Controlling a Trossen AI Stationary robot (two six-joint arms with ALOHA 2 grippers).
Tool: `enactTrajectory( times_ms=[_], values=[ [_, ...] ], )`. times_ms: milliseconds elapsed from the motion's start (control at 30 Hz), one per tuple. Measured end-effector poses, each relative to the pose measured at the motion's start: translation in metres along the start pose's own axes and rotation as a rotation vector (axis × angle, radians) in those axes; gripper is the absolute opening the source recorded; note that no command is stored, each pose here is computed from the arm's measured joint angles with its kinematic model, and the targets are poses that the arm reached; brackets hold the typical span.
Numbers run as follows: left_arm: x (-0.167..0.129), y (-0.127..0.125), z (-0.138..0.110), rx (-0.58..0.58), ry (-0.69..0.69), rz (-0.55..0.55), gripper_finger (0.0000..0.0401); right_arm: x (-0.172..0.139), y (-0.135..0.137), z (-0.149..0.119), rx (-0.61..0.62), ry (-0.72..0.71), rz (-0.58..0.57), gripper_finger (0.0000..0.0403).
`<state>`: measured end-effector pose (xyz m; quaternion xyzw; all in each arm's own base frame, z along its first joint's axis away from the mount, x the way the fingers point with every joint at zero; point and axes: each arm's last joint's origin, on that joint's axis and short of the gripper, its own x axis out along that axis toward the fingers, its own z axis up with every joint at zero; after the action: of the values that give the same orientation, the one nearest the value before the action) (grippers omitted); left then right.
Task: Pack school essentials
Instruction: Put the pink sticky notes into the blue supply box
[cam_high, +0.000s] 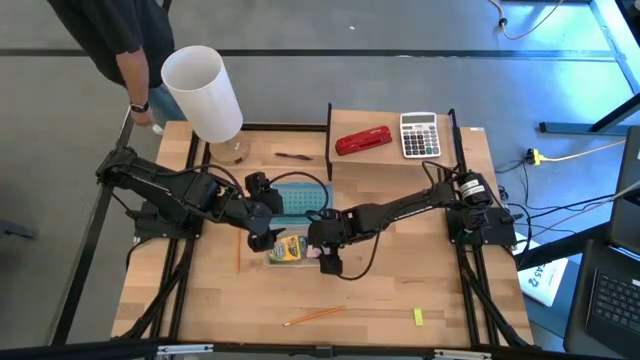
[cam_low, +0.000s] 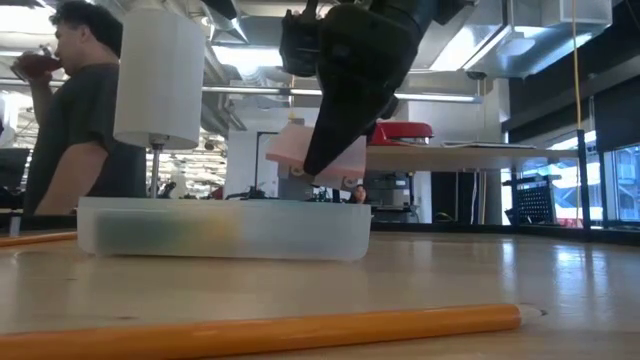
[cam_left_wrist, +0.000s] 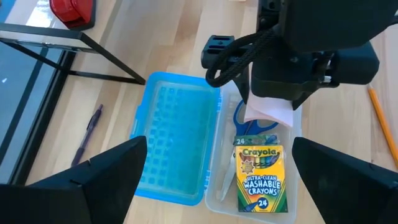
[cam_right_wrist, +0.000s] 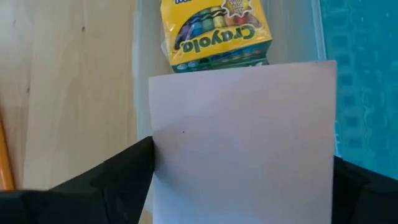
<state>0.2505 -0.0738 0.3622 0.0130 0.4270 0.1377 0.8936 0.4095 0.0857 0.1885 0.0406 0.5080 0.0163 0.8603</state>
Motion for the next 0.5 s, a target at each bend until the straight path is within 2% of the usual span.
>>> enactTrajectory(
  times_ms=[500],
  values=[
    [0.0001,-0.0001,0.0001,0.001,0.000,0.000,0.0396,-0.0001,0.0001,0.0011,-0.025,-0.009,0.009,0.0327]
  ],
)
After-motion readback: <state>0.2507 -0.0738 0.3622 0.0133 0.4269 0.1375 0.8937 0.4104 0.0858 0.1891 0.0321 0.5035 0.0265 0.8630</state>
